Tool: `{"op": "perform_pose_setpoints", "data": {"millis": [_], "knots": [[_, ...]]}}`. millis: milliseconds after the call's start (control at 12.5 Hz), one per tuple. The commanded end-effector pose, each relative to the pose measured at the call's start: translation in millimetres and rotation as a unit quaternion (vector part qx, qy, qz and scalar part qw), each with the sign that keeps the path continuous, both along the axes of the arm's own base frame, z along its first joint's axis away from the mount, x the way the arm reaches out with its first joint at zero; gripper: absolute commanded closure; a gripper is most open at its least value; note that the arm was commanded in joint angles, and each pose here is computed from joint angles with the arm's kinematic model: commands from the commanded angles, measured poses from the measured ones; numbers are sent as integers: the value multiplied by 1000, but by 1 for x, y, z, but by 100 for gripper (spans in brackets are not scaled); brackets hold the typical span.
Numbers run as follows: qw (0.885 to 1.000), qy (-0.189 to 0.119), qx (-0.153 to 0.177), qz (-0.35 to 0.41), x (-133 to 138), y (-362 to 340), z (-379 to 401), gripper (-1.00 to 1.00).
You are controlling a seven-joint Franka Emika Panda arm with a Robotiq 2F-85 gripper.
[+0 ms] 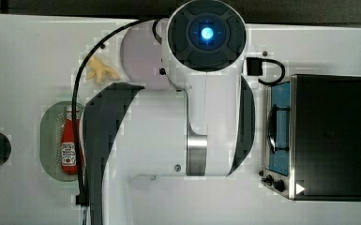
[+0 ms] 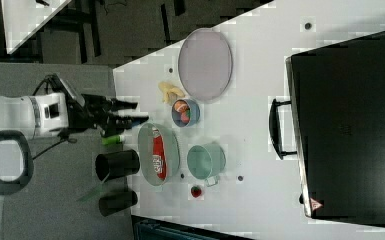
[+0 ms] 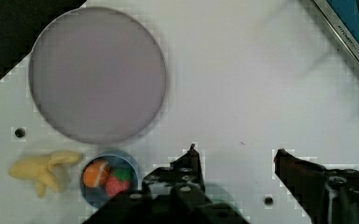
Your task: Pick ketchup from strainer and place it on the table
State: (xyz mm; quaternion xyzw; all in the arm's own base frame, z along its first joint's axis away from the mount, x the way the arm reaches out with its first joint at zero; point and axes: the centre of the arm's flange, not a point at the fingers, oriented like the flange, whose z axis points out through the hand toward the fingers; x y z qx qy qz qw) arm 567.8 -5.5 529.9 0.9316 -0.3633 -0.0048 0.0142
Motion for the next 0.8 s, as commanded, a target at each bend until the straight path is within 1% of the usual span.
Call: {"op": "perform_pose_setpoints", "data": {"millis": [80,240,560,800], "knots": [[995,-1,8,-100,-89,-11,73,-59],[997,0,5,-83,-87,7,70,-99],[1000,1,-8,3,-81,99,53,-100],[996,10,-19,88,-92,187,32,-100]]}}
